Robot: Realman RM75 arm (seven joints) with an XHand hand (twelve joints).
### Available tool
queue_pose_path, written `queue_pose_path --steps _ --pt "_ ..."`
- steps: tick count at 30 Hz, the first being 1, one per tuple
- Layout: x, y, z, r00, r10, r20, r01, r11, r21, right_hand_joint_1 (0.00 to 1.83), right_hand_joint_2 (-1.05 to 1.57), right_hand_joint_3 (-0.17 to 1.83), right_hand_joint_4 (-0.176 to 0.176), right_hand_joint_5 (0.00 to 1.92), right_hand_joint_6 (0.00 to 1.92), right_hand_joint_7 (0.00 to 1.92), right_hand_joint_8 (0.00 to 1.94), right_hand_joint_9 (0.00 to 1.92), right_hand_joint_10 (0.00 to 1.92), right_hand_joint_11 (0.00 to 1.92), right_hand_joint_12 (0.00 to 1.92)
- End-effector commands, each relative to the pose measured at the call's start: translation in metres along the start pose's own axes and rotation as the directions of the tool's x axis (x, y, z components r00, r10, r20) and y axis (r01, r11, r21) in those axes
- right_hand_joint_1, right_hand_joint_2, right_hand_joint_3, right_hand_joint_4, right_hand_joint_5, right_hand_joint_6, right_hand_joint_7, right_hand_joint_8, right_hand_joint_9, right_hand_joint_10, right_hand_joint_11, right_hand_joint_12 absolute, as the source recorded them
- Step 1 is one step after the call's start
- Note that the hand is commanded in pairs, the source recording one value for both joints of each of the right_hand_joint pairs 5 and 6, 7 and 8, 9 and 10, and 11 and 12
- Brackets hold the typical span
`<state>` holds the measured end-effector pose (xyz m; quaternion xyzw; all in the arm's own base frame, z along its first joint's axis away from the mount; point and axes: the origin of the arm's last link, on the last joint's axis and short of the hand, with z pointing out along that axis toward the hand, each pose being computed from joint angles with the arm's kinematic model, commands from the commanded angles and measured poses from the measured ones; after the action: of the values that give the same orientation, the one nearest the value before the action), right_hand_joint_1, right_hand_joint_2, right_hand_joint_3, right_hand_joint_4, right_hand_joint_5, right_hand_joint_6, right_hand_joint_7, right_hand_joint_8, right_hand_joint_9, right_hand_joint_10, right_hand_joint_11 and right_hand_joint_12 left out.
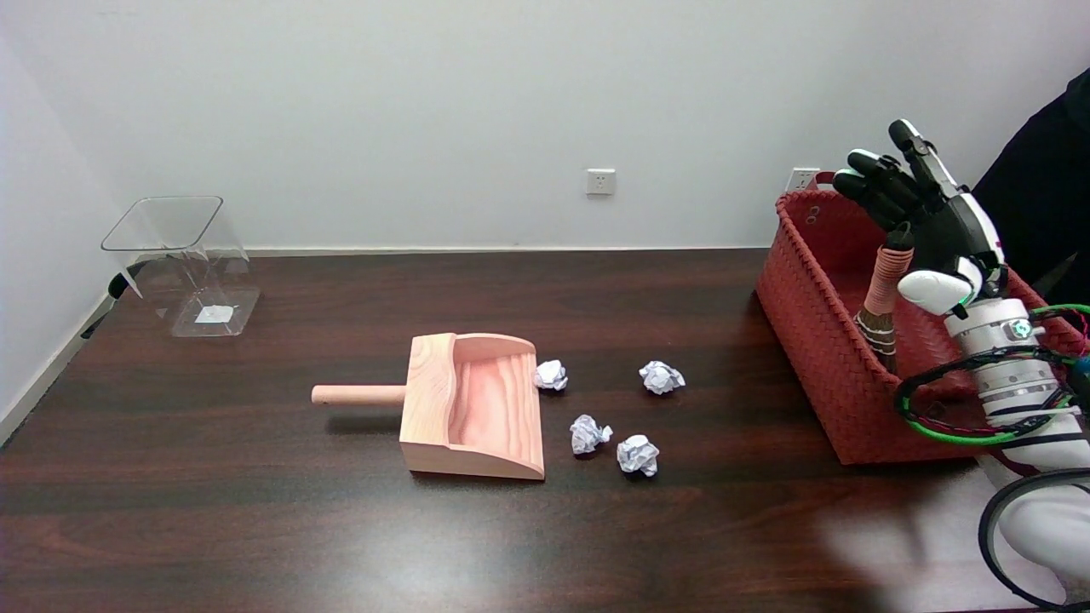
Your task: Pick up the broom in the basket.
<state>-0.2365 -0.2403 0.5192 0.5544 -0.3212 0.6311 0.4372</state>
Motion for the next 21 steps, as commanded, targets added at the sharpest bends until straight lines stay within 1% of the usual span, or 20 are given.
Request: queue_pose_path --steps 1,4,8,11,21 --pt "0.015 -0.016 -0.008 0.983 -0.180 0.022 0.181 0.977 -0.109 1.15 -0.56 0.96 0.000 0.07 0.07 0.44 0.44 0.53 0.53 0.41 0.41" --pt "0.015 -0.016 -0.010 0.969 -0.247 0.032 0.249 0.958 -0.142 1.16 -0.56 0.96 0.000 0.06 0.06 0.44 0.44 0.53 0.53 0.41 0.41" --pt "0.015 -0.020 -0.011 0.953 -0.301 0.033 0.303 0.940 -0.156 1.17 -0.59 0.97 0.000 0.05 0.05 0.42 0.42 0.52 0.52 0.39 0.39" --pt "0.014 -0.022 -0.012 0.949 -0.312 0.039 0.314 0.936 -0.157 1.18 -0.60 0.96 0.000 0.03 0.03 0.41 0.41 0.51 0.51 0.39 0.39" --pt "-0.001 -0.026 -0.012 0.959 -0.277 0.061 0.283 0.947 -0.152 1.18 -0.61 1.00 0.000 0.04 0.04 0.40 0.40 0.51 0.51 0.39 0.39"
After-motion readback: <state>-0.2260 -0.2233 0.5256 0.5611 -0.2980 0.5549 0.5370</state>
